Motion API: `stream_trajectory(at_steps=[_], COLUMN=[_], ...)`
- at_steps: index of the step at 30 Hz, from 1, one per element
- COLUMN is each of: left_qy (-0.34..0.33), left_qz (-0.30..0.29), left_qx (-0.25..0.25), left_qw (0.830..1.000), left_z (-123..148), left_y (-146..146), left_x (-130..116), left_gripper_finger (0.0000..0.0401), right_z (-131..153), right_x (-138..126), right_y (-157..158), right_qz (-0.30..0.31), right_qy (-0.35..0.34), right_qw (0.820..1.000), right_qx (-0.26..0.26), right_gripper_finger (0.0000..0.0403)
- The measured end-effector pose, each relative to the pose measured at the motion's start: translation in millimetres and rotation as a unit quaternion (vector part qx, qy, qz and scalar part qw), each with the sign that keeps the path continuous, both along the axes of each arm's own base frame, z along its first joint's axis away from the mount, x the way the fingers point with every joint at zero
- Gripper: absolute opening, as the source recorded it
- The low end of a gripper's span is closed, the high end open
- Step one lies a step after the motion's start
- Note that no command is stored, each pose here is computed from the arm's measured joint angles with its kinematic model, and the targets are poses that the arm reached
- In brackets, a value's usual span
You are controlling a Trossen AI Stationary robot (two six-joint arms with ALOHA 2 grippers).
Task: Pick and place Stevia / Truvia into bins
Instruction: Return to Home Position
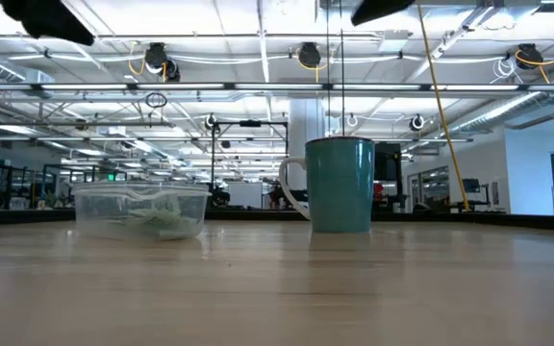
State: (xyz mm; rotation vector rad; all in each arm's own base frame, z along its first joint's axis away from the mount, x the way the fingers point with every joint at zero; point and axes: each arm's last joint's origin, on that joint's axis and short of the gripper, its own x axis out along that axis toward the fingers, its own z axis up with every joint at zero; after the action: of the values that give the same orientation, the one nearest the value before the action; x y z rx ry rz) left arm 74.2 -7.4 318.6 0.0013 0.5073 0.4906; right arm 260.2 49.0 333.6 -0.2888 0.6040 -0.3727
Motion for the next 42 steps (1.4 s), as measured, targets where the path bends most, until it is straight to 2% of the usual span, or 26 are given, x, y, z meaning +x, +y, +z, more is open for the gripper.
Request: stream_trajectory(at_steps=[2,5,9,15,17,21,34,42], left_qy=[-0.03,-0.08,-0.13,-0.171,-0.17,-0.207,-0.267,-0.259], left_qz=[-0.006,0.003,-0.001,-0.016,-0.026,-0.007,-0.017,-0.012], left_qx=[-0.011,-0.011,0.001,-0.017,-0.007,-0.002,-0.003,-0.001], left_qw=[0.999,0.997,0.991,0.985,0.985,0.978,0.963,0.966], left_z=[3,1,-15,-47,-48,-37,-35,-57], left_y=[5,8,6,-3,-3,3,19,12], left_x=[-13,-22,-16,4,3,-8,-46,-30], left_gripper_finger=[0.0079,0.0079,0.0079,0.0079,0.0079,0.0079,0.0079,0.0079], right_z=[0,-9,-35,-79,-91,-101,-131,-150], right_x=[-21,-44,-72,-106,-115,-133,-166,-168], right_y=[-2,-6,-12,-22,-24,-28,-38,-38], right_qz=[-0.001,0.006,0.017,0.021,0.034,0.048,0.054,0.054], right_qy=[-0.002,-0.048,-0.118,-0.218,-0.233,-0.266,-0.309,-0.326], right_qw=[1.0,0.998,0.992,0.973,0.97,0.96,0.947,0.941], right_qx=[0.014,0.029,0.044,0.068,0.068,0.078,0.073,0.077], right_gripper_finger=[0.0106,0.0105,0.0107,0.0105,0.0105,0.0107,0.0106,0.0107])
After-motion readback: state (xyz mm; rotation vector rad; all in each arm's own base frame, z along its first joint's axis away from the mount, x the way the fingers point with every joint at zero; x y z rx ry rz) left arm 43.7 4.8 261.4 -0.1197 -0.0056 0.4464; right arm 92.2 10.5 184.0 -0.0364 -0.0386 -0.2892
